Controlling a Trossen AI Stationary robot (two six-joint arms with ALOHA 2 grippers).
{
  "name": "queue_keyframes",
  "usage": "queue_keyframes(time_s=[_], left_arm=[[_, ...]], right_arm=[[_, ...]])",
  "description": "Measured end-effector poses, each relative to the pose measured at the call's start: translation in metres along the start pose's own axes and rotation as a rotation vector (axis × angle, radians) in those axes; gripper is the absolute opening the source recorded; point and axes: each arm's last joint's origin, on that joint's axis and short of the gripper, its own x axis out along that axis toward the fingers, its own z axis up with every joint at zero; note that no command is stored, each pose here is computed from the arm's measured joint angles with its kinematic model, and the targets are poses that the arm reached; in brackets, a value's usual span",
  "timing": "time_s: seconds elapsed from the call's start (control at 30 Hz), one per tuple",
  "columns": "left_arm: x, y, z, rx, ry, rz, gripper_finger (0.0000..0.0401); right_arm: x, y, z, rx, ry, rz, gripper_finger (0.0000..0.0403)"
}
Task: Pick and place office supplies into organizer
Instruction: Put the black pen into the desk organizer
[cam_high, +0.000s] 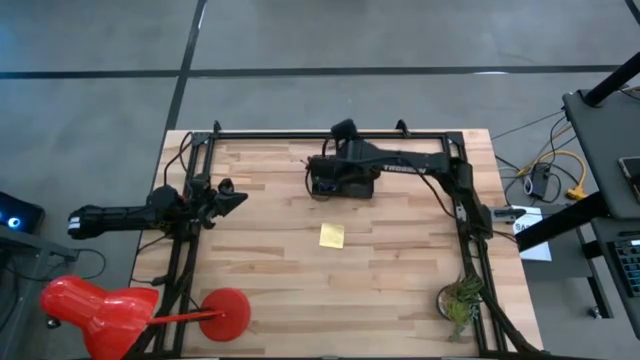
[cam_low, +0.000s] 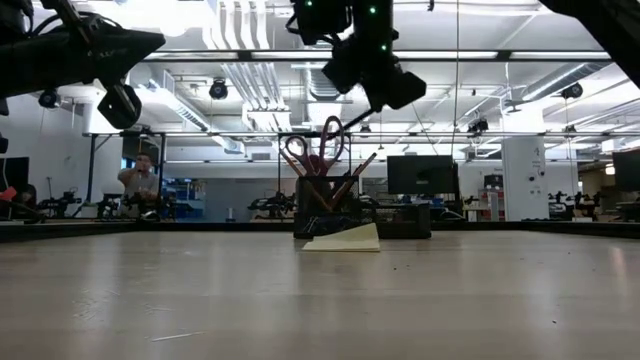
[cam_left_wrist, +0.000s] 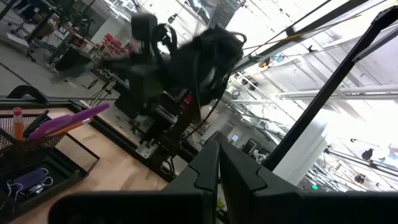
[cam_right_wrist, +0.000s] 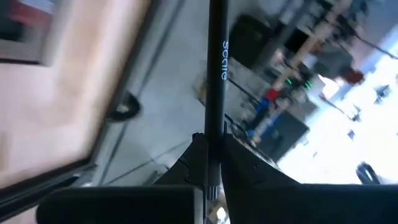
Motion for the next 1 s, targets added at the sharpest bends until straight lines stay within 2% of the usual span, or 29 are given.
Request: queue_keyframes(time_s=[0.07,0.23,0.43,0.57,0.73,1.0], left_arm=[[0.000,0.000,0.000,0.000,0.000,0.000,0.0000],[0.000,0.000,0.000,0.000,0.001,0.000,0.0000],[0.000,0.000,0.000,0.000,0.001,0.001,0.0000],[0.000,0.000,0.000,0.000,0.001,0.001,0.0000],[0.000,0.000,0.000,0.000,0.002,0.001,0.0000],[0.000,0.000,0.000,0.000,0.001,0.001,0.0000]], right_arm=[[-0.004,0.009,0.005,-0.029,-0.028,0.038,0.0013],[-0.004,0.029,0.016,-0.087,-0.029,0.049,0.0013],[0.006,0.043,0.027,-0.156,-0.063,0.073,0.0013],[0.011,0.046,0.040,-0.189,-0.123,0.043,0.0014],[0.012,0.044,0.052,-0.172,-0.206,0.014,0.0041],[0.012,0.044,0.054,-0.105,-0.216,0.015,0.0093]])
